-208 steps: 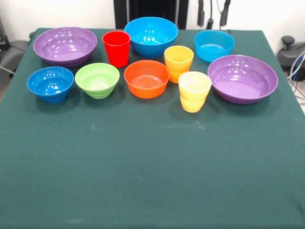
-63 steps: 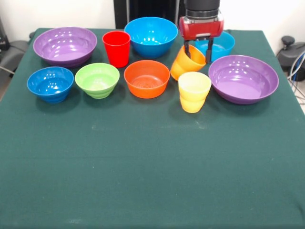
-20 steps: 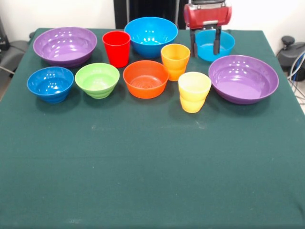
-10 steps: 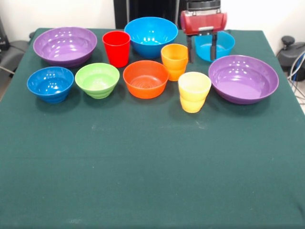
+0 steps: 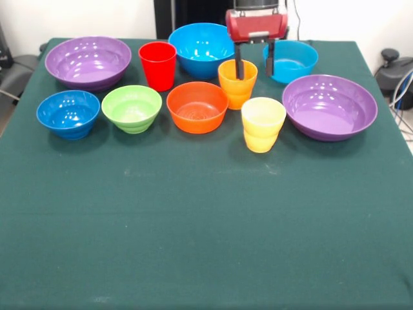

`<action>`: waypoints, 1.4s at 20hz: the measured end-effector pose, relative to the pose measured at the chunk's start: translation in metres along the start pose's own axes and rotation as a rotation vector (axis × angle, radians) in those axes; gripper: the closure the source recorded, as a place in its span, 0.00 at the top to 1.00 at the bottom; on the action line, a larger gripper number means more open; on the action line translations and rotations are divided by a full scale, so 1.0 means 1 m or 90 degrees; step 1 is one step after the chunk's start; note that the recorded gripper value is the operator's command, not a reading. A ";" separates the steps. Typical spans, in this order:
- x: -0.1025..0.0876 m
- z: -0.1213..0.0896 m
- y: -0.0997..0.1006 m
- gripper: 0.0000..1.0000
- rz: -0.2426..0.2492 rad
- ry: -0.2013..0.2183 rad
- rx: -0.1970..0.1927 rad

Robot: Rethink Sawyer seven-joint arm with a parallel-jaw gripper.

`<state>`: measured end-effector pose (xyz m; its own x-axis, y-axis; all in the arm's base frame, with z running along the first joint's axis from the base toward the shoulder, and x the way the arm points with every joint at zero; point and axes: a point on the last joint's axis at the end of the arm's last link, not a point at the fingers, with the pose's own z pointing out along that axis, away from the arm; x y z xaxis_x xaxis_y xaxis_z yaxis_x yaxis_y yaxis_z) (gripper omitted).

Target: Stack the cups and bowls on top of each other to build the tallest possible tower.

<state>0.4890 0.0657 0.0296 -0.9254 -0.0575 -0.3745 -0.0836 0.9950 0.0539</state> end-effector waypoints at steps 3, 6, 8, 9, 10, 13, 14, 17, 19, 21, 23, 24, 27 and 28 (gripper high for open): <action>-0.005 -0.011 0.002 1.00 -0.005 -0.002 0.001; -0.012 -0.028 0.006 1.00 -0.015 0.001 0.003; -0.017 -0.039 0.008 1.00 -0.022 0.002 0.007; -0.020 -0.045 0.011 1.00 -0.028 0.000 0.009; -0.022 -0.047 0.013 1.00 -0.031 -0.002 0.010; -0.027 -0.052 0.021 1.00 -0.043 -0.010 0.009; -0.028 -0.052 0.023 1.00 -0.045 -0.011 0.009; -0.026 -0.052 0.032 1.00 -0.053 -0.009 0.005; -0.024 -0.050 0.033 1.00 -0.053 -0.006 0.002; -0.021 -0.048 0.033 1.00 -0.051 -0.001 0.001; -0.015 -0.043 0.032 1.00 -0.047 0.010 -0.002; -0.014 -0.042 0.032 1.00 -0.045 0.012 -0.003; -0.005 -0.034 0.031 1.00 -0.038 0.023 -0.008; -0.003 -0.032 0.030 1.00 -0.036 0.025 -0.009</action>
<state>0.4774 0.0935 0.0625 -0.9330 -0.1170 -0.3404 -0.1412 0.9889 0.0470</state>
